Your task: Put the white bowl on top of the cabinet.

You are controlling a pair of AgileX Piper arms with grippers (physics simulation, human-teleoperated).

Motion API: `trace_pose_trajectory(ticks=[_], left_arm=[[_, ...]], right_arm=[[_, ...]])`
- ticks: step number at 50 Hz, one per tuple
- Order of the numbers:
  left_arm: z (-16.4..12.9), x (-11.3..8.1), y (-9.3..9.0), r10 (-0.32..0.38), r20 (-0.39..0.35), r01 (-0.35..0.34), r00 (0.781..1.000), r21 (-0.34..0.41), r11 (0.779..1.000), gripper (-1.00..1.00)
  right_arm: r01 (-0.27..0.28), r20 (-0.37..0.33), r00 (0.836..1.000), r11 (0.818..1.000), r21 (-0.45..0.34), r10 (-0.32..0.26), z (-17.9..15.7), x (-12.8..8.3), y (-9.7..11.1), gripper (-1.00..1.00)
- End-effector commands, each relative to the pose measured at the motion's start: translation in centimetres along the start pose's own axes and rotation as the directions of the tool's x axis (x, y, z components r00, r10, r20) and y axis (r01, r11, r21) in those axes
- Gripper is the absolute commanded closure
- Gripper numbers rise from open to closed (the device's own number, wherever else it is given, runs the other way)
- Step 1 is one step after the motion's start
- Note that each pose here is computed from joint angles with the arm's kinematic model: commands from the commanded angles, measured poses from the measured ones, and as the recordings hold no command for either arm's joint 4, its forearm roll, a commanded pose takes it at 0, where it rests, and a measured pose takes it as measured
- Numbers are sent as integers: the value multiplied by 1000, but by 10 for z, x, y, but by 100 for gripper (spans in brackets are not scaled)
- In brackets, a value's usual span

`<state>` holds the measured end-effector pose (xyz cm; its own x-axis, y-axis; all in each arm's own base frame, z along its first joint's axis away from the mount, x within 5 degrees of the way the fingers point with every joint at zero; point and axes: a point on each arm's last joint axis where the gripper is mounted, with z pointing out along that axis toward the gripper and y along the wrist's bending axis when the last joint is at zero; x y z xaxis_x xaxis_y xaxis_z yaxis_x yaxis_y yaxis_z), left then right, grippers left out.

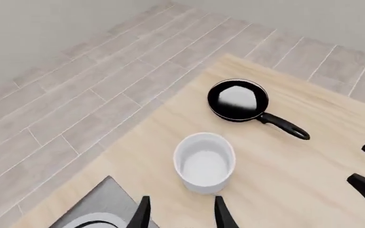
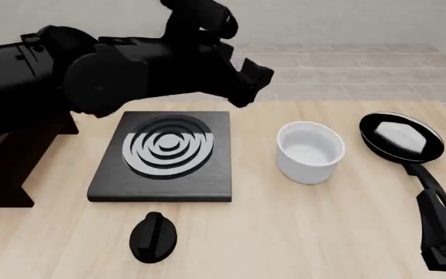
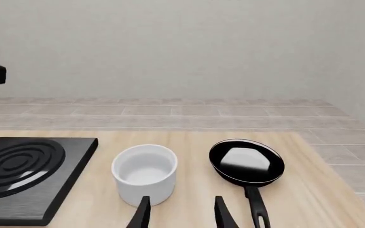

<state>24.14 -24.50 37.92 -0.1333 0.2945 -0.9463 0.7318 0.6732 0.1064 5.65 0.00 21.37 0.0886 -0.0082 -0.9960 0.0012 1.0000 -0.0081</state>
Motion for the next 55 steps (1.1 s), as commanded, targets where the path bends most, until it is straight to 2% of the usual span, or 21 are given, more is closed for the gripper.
trace_pose_trajectory(ticks=[1,6,8,9,14,22,27,30,33,36,45,55], left_arm=[[61,3,-33,118,-125,-105,985,102,989,-100],[76,10,-39,164,-157,-145,974,127,981,-100],[78,12,-50,183,-163,-158,969,154,975,-100],[80,16,-62,199,-172,-167,965,182,969,-100],[90,21,-68,195,-195,-157,961,194,968,-100],[107,42,-86,252,-262,-187,932,250,950,-100],[110,42,-87,261,-265,-193,928,254,948,-100],[119,54,-91,308,-303,-224,902,282,933,-100],[123,52,-90,306,-311,-221,900,280,934,-100],[129,55,-87,327,-325,-237,888,286,928,-100],[131,56,-95,347,-332,-247,877,308,919,-100],[141,66,-98,363,-347,-254,865,320,913,-100]], right_arm=[[5,4,1000,1000,0,-5,0,0,0,-100],[-1,-1,1000,1000,0,1,0,0,0,-100],[1,0,1000,1000,0,-1,0,0,0,-100],[4,3,1000,1000,0,-4,0,0,0,-100],[0,0,1000,1000,0,0,0,0,0,-100],[0,0,1000,1000,0,0,0,0,0,-100],[3,2,1000,1000,0,-3,0,0,0,-100],[2,2,1000,1000,0,-2,0,0,0,-100],[0,0,1000,1000,1,0,0,0,0,-100],[4,3,1000,1000,0,-4,0,0,0,-100],[4,3,1000,1000,0,-4,0,0,0,-100],[4,3,1000,1000,0,-4,0,0,0,-100]])
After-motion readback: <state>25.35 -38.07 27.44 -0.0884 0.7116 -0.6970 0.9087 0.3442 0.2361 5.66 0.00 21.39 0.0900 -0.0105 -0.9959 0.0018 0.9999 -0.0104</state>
